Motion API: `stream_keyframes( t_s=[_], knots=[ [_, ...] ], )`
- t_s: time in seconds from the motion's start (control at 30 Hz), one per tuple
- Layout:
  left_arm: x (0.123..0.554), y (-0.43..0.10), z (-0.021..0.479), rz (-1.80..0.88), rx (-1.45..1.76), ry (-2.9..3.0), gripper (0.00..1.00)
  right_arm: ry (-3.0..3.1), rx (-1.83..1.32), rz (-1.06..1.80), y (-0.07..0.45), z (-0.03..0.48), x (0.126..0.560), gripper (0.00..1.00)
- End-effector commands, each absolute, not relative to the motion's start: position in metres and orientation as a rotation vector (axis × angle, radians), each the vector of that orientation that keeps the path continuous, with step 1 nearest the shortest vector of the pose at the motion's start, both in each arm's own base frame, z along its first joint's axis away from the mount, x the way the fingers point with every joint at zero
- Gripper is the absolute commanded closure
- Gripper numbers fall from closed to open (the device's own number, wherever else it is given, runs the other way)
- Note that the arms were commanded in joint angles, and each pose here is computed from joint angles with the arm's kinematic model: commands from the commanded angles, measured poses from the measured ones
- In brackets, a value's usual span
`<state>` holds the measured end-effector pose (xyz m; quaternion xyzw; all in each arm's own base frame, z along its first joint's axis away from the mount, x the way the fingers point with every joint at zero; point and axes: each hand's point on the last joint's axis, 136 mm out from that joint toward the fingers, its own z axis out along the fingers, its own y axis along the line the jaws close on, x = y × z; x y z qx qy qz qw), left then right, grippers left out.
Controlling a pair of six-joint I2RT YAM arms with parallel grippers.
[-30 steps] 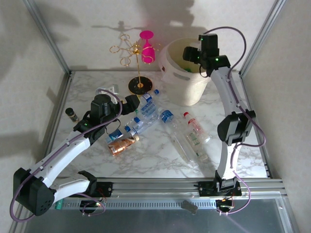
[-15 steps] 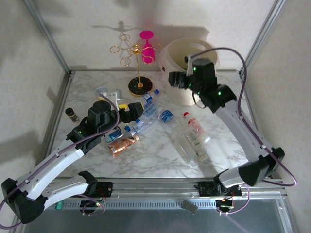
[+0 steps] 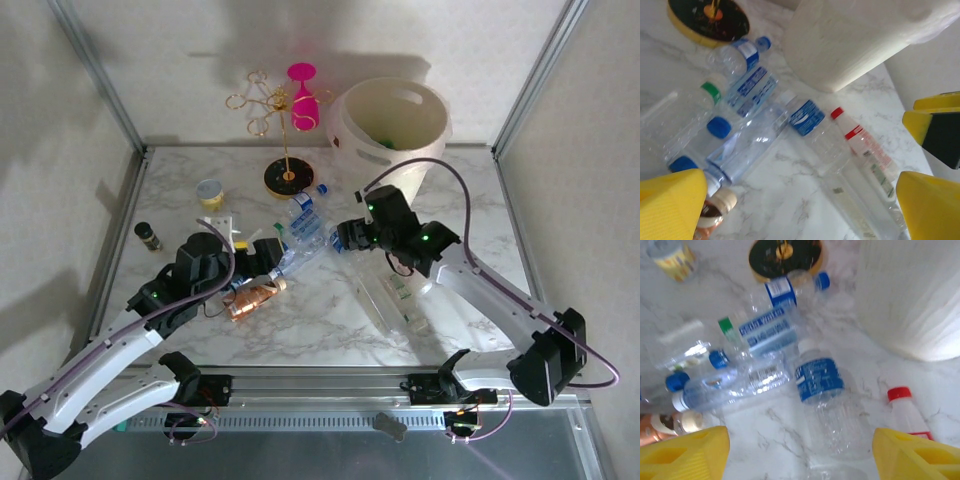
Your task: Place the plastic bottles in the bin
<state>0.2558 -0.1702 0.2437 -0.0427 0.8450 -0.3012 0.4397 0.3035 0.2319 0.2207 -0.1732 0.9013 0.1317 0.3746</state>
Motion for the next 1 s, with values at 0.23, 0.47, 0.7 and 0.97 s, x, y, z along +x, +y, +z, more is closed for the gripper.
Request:
stream_keyframes(
  t_s=[0.23,0.47,0.7,0.97],
  knots=[
    [0.249,-0.167,0.189,-0.802,-0.243,2.145,0.03,2.424,-0.546,0.151,0.242,0.134,0.33,0.21],
    [0.245,-0.166,0.174,-0.834,-0.286,2.147,0.03,2.5,-0.531,0.184,0.248,0.091,0.351,0.21],
    [0.243,-0.164,0.166,-0.828,-0.287,2.158,0.03,2.564,-0.523,0.172,0.249,0.055,0.361,0.21],
    [0.244,-0.167,0.165,-0.827,-0.27,2.167,0.02,2.592,-0.516,0.139,0.245,0.033,0.368,0.25]
  ],
)
